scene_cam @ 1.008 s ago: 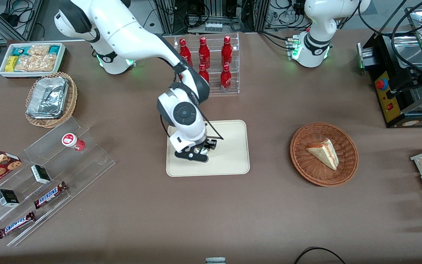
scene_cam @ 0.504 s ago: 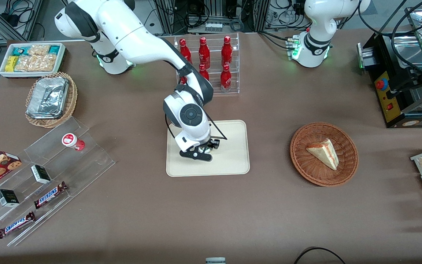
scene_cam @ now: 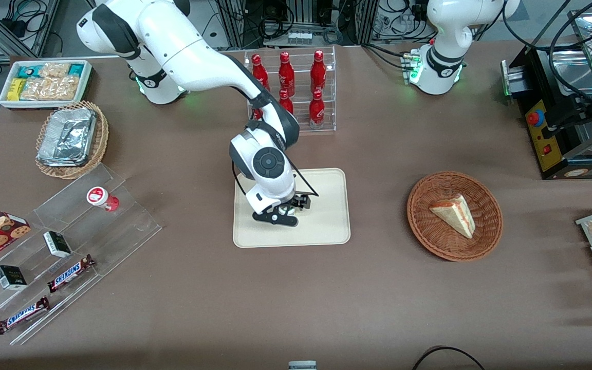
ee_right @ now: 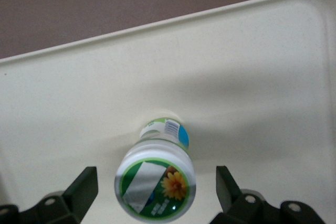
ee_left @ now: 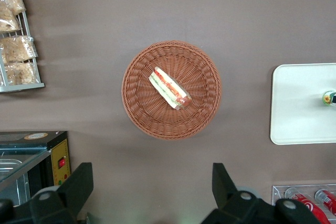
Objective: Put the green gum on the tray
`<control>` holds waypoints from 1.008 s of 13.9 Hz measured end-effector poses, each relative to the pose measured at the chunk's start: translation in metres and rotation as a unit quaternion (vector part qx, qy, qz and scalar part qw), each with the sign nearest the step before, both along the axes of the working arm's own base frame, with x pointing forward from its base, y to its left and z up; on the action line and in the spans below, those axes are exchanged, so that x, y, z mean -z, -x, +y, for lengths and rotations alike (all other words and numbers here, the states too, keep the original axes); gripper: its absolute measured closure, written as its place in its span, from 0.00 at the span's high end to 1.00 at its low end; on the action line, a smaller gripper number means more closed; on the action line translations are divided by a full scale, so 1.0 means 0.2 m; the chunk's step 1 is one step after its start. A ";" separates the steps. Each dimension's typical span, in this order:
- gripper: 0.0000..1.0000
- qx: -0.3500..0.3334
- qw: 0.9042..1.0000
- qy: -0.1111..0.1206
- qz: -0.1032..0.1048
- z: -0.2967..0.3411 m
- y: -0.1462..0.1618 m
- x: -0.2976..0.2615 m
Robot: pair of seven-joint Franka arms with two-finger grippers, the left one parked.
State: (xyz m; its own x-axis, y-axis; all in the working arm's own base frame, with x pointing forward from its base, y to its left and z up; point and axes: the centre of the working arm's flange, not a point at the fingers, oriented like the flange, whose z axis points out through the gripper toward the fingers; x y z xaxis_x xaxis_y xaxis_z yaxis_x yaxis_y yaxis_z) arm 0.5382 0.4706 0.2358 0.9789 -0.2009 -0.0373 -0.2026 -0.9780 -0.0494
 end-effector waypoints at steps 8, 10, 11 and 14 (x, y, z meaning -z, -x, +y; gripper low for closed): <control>1.00 -0.076 0.997 0.006 0.011 -0.09 -0.05 -0.36; 1.00 -0.107 0.994 0.008 0.026 -0.21 -0.08 -0.57; 1.00 -0.118 0.992 0.008 0.033 -0.28 -0.09 -0.67; 1.00 -0.134 0.990 0.004 0.043 -0.48 -0.12 -0.94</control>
